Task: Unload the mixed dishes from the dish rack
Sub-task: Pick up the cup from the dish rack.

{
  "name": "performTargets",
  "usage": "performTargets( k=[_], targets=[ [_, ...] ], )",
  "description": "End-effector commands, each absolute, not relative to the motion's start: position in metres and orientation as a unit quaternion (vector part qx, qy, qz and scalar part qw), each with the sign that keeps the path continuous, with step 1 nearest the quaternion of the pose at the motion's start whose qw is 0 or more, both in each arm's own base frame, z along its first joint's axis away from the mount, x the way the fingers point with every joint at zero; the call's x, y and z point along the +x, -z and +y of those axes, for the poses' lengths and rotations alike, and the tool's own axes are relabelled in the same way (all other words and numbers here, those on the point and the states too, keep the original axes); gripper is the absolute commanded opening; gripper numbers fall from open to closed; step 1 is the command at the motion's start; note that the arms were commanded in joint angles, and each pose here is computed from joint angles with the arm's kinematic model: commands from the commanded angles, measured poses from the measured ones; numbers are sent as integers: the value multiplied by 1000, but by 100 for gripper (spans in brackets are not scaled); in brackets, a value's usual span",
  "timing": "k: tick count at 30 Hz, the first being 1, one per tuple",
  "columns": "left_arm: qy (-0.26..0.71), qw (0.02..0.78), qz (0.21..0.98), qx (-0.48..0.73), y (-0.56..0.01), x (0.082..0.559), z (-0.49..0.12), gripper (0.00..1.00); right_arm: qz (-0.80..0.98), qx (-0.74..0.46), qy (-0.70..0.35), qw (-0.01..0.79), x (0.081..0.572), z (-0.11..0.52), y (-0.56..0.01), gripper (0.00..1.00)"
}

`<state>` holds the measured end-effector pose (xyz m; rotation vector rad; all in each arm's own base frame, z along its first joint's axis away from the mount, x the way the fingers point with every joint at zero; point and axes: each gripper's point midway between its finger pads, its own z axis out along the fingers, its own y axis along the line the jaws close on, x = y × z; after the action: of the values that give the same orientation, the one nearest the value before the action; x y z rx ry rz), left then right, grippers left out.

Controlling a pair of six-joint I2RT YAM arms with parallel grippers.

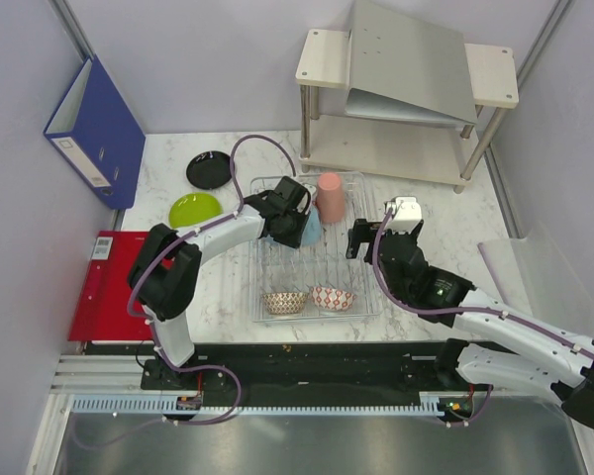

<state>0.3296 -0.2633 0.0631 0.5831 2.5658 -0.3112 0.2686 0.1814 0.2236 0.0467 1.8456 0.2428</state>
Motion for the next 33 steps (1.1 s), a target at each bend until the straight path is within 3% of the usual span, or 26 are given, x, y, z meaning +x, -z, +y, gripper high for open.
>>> performTargets(
  k=[1, 5, 13, 18, 21, 23, 27, 30, 33],
  targets=[
    [126, 277, 926, 221, -91, 332, -266, 12, 786, 38, -110, 607, 269, 176, -231, 98],
    [124, 302, 921, 212, -110, 332, -263, 2, 784, 39, -114, 609, 268, 175, -233, 98],
    [145, 329, 910, 207, -141, 323, -262, 2, 784, 40, -123, 608, 266, 176, -237, 98],
    [183, 380, 883, 204, -196, 313, -265, 2, 768, 61, -139, 622, 263, 168, -257, 98],
    [244, 399, 858, 210, -236, 299, -276, 2, 759, 79, -152, 628, 262, 166, -268, 98],
    [282, 414, 839, 210, -258, 292, -283, 2, 736, 158, -164, 638, 263, 150, -279, 84],
    [398, 438, 772, 232, -314, 259, -300, 2, 713, 151, -211, 652, 256, 151, -306, 81],
    [479, 444, 718, 243, -354, 232, -308, 2, 707, 146, -214, 658, 255, 150, -315, 84],
    [543, 429, 675, 256, -382, 208, -314, 2, 702, 142, -242, 655, 252, 156, -322, 97]
  ],
)
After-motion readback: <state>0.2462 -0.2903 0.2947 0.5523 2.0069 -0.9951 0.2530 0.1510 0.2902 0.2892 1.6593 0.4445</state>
